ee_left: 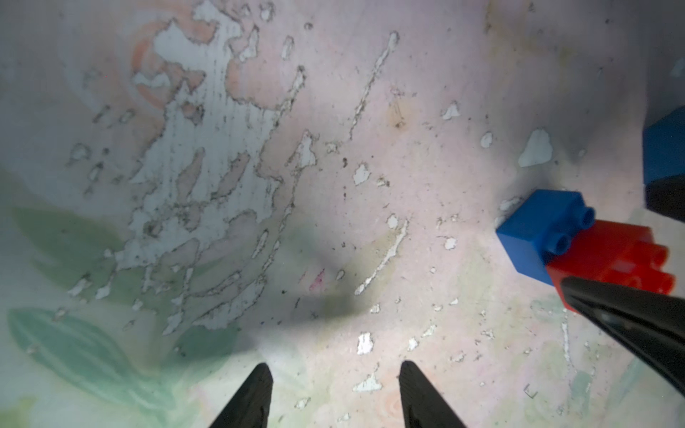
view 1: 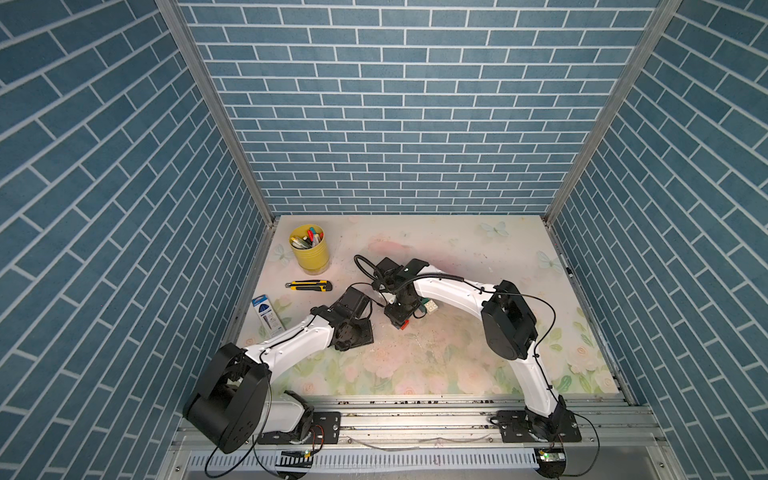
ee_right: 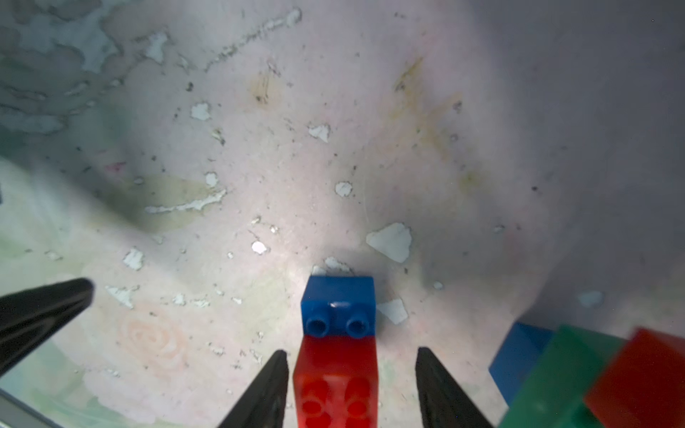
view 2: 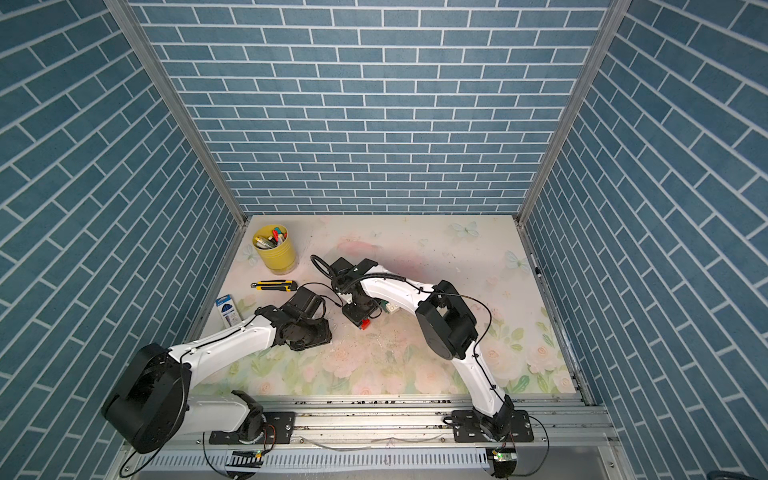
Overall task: Assemble the letter y with lego
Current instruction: Place the lego brick at the center of the board.
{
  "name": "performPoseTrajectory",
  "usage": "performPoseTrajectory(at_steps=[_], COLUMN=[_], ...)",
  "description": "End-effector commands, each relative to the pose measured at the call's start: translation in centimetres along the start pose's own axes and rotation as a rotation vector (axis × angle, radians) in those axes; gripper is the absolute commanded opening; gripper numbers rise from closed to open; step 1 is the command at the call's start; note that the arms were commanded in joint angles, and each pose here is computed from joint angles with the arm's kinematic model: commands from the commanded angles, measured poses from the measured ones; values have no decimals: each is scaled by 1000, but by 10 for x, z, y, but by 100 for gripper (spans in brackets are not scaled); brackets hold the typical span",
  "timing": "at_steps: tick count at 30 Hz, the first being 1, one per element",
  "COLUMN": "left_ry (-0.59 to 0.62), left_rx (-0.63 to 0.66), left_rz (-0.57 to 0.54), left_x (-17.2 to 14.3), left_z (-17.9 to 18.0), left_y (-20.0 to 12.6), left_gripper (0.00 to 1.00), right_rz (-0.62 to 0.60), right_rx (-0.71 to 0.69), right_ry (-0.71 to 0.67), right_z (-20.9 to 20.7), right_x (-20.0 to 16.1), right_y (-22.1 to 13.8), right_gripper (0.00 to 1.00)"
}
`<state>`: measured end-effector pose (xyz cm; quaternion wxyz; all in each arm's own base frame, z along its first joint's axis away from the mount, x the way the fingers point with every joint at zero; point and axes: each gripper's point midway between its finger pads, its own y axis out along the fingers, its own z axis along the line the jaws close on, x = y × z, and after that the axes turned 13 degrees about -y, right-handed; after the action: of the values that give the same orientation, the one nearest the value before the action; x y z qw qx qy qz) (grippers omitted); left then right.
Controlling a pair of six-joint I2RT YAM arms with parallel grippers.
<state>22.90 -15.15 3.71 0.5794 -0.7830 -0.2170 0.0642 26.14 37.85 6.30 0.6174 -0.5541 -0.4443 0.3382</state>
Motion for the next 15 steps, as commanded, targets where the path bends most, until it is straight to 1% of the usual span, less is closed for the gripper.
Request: performPoseTrajectory(at_steps=[1,9,15], left_ry=[11,30,-8], left_rx=[-41,-189,-331], left_rz=[-8,-9,5], left_x=[3,7,12], left_z=[-8,-38,-57], left_y=[-1,3,17], left_gripper=[58,55,56], right_rz=[-76,-155,-181], right_rx=[-56,-110,-149], right_ry=[49,202,318], right_z=[-11,-36,-56], right_x=[0,-24,-50], right_y=[-41,-68,-75], right_gripper=[56,54,53])
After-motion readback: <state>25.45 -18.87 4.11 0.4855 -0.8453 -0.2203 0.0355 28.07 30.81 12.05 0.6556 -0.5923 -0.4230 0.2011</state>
